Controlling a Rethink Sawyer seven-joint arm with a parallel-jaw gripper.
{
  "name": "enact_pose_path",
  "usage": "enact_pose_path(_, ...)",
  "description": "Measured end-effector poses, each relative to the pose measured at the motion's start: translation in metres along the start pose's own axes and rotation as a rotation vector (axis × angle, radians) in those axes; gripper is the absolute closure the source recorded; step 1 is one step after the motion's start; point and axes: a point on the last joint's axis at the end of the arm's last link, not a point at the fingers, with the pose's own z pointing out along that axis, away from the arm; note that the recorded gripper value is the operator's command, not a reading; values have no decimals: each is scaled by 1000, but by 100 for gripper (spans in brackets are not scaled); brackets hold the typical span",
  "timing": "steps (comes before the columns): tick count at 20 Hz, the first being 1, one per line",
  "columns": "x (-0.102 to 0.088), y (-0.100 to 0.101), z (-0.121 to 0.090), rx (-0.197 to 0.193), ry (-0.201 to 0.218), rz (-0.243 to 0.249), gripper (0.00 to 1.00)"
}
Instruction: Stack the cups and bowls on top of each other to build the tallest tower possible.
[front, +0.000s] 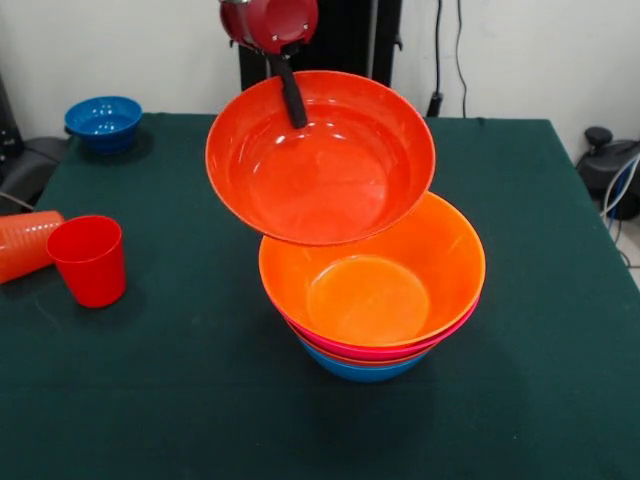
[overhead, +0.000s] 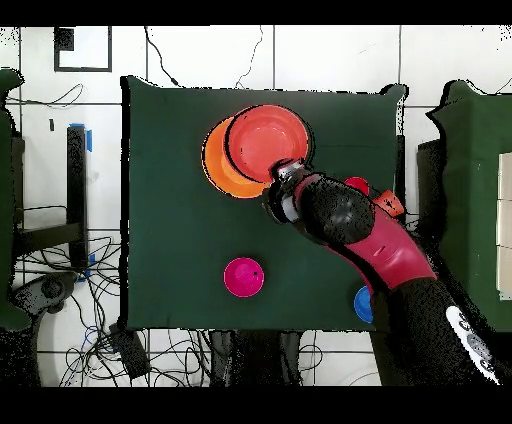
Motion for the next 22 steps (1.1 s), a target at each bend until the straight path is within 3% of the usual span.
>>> enact_pose_path(12, -11, 13, 14, -75, -63, 77, 100)
enact_pose_path(22, 13, 28, 38, -86, -28, 89, 100)
